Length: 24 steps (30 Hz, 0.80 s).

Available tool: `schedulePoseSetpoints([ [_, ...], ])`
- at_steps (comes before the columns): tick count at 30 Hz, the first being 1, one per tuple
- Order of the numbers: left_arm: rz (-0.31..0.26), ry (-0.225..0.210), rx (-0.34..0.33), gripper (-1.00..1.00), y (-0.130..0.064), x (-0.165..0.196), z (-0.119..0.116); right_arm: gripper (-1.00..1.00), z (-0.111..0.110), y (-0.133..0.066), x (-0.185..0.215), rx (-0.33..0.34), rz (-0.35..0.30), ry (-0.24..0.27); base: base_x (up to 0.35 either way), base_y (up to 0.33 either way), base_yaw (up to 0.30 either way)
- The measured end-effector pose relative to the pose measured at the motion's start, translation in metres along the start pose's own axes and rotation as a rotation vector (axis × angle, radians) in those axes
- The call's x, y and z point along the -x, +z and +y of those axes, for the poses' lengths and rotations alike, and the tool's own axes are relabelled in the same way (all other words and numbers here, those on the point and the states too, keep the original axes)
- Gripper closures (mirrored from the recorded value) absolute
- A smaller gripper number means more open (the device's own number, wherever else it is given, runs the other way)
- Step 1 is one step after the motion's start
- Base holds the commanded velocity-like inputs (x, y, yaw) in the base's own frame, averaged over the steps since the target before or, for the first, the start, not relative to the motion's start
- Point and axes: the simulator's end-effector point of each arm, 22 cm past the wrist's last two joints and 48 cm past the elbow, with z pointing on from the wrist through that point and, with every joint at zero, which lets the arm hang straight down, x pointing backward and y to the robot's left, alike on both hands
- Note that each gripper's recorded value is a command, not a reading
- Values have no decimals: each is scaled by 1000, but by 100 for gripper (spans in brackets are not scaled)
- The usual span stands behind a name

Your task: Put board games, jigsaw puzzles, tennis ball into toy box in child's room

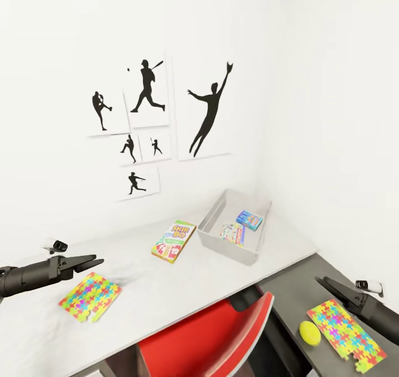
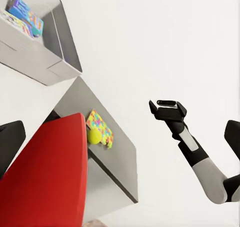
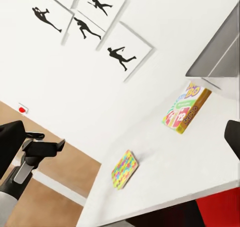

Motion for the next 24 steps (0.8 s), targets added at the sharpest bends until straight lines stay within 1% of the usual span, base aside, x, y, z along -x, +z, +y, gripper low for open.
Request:
schedulePoseSetpoints([
  [8, 0, 0, 0, -100, 0, 0, 0, -100, 0, 0, 0, 0, 0, 0, -55, 36, -280],
  [18, 0, -1, 0, -100, 0, 0, 0, -100, 0, 0, 0, -1, 1, 0, -13, 5, -280],
  [24, 0, -1, 0, -100, 0, 0, 0, -100, 0, 0, 0, -1, 1, 0, -68, 1, -280],
])
